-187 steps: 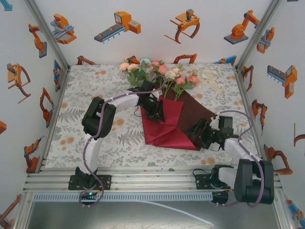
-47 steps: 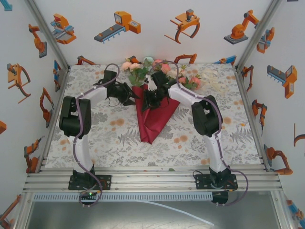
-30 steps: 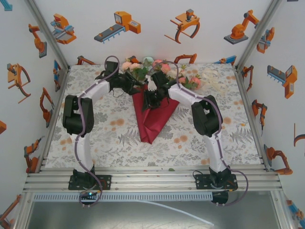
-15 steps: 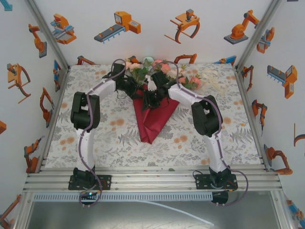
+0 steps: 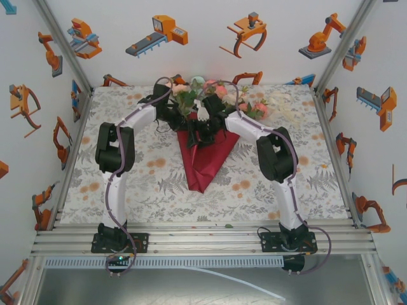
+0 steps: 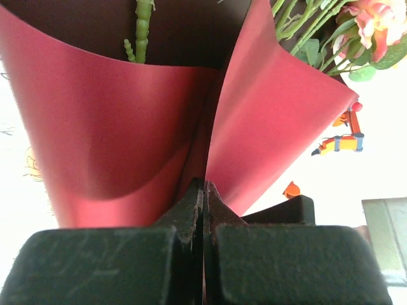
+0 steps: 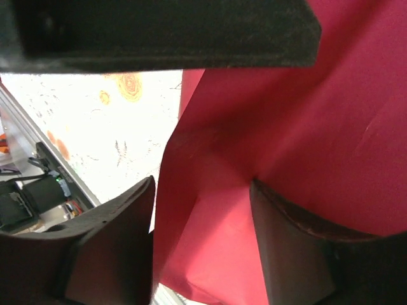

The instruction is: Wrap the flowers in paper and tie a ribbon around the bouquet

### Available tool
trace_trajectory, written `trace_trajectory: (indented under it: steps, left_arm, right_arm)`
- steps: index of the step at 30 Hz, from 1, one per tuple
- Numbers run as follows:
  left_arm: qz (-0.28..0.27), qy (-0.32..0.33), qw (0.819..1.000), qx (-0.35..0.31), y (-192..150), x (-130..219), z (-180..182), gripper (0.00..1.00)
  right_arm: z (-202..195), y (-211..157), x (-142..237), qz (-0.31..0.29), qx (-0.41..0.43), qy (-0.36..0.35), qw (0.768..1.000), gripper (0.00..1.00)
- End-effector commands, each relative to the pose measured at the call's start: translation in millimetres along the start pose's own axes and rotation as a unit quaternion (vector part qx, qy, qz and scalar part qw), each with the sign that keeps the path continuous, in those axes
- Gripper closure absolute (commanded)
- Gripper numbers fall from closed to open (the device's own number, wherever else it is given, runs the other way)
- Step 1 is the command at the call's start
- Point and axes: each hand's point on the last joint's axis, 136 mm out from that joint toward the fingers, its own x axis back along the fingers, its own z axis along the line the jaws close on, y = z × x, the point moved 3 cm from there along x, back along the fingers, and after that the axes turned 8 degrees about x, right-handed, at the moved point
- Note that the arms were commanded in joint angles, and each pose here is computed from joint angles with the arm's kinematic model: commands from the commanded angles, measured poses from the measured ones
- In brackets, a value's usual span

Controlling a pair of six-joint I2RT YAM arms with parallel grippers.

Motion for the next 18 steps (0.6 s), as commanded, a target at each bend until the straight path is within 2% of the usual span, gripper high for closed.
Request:
trace_trajectory:
  steps: [1,11,18]
  left_arm:
    - [-0.012,-0.010,0.999,-0.037,-2.4,22.8,-11.9,1.00]
    - [-0.034,-0.038,0.997,-0.049,-0.6,32.8,-11.9,1.00]
    - [-0.036,-0.041,0.998,-0.042,2.0,32.8,-6.7,1.00]
  right_arm:
    - [23.0,13.2,42.6,-0.034,0.025,0.008,0.999,0.38]
    - [21.1,-10.8,82.4,-0.053,-0.005,0.000,0.999,0.39]
    - [13.8,-11.8,98.2,-0.095,-0.047,0.003,0.994,0.53]
